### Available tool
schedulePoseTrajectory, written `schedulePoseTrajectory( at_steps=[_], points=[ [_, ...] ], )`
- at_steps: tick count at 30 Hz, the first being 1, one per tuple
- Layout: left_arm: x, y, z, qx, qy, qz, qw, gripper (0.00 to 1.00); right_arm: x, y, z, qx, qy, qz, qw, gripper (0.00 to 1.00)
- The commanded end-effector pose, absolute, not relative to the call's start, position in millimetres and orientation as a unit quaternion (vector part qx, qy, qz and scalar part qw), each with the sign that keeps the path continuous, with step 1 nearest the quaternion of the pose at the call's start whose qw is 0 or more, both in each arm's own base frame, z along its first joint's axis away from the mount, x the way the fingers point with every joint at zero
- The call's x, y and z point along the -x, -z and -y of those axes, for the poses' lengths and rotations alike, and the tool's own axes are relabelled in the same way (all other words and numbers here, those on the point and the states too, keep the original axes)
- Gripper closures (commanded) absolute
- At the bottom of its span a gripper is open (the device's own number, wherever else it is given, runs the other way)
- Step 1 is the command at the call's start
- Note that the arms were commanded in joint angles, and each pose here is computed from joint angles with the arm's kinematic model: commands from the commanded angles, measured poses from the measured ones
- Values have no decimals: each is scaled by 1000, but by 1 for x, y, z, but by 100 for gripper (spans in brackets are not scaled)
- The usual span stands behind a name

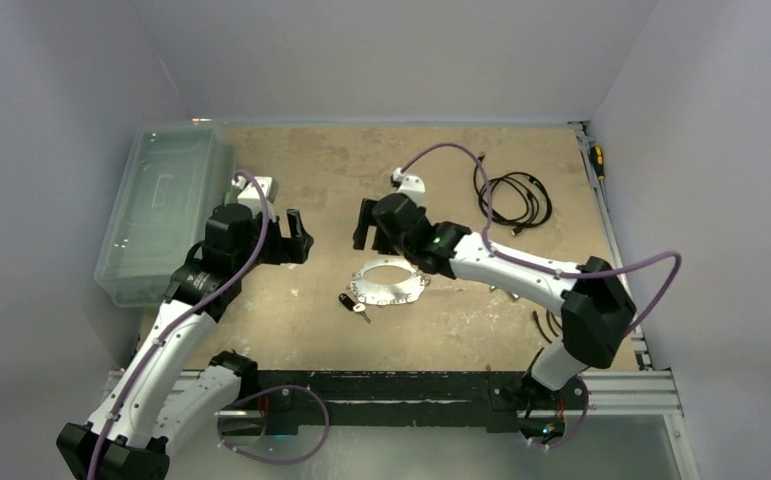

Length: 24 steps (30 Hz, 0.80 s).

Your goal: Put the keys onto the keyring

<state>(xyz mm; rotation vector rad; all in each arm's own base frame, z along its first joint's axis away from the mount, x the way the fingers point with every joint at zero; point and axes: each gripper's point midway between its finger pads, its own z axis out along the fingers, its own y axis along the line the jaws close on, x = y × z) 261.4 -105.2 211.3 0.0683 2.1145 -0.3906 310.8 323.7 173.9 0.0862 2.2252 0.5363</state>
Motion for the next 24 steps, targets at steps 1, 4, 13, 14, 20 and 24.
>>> schedulePoseTrajectory(
  at_steps=[1, 4, 13, 14, 20, 24],
  points=[
    [-263, -218, 106, -30, 158, -856, 491, 17, -306, -169, -345, -113, -228, -882, 396, 13],
    [-262, -219, 109, -32, 161, -856, 491, 17, -297, -153, -365, -126, -249, -891, 358, 25],
    [-263, -219, 105, -25, 147, -856, 494, 18, -278, -115, -395, -162, -256, -905, 299, 39],
    [-263, -219, 105, -24, 147, -857, 494, 18, -277, -108, -398, -161, -253, -908, 294, 38],
    [-262, -218, 104, -23, 146, -857, 493, 18, -274, -90, -404, -171, -246, -911, 285, 36],
    [-262, -217, 106, -26, 146, -859, 491, 18, -277, -82, -405, -176, -242, -910, 286, 38]
  ],
)
